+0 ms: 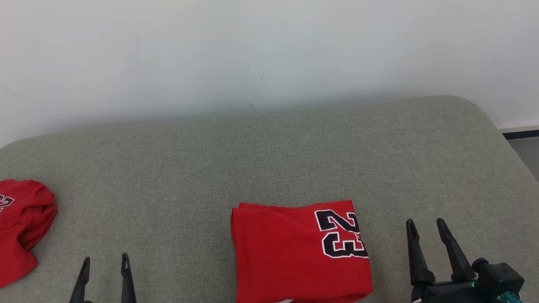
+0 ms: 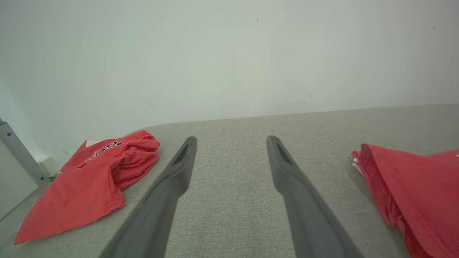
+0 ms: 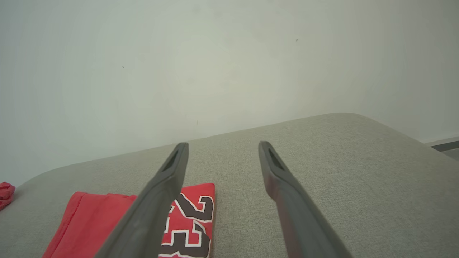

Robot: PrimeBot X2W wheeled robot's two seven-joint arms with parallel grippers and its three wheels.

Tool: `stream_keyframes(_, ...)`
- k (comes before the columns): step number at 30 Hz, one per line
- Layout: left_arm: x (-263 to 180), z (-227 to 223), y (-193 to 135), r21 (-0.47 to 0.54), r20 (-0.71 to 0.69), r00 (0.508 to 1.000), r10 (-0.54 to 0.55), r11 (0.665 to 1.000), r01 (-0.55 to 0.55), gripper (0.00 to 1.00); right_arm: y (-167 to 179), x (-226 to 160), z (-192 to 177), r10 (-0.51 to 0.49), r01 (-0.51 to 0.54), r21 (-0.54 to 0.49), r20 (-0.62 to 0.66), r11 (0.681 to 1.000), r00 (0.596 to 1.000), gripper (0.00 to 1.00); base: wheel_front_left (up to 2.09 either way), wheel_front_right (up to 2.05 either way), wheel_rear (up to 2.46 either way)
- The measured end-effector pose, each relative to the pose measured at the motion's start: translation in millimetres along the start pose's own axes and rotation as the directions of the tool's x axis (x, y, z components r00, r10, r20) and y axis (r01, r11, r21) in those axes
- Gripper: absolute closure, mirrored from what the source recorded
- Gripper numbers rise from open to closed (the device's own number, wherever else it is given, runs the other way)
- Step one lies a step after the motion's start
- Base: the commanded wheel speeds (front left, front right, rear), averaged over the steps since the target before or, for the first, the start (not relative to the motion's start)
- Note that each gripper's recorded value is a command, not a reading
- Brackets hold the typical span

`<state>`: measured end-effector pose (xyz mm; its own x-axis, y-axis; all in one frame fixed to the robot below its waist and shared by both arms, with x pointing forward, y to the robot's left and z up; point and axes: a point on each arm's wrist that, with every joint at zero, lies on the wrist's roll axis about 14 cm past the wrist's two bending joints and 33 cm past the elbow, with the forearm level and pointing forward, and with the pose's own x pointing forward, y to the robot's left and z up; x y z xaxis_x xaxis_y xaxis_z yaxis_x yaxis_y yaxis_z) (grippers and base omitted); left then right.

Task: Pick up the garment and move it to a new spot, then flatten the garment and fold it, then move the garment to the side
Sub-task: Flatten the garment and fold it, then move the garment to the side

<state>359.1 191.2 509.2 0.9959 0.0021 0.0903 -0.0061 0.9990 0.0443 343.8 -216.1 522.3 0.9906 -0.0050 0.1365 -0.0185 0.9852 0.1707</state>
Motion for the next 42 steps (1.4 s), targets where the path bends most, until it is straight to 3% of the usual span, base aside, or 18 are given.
stream_keyframes(42,-28,-1,19,0.032,-0.010,1.000,0.016,0.999,-0.016,0.00,27,3,-28,0.088,-0.091,-0.028,-0.088,0.995,0.992,0.00,0.00,0.00,0.00)
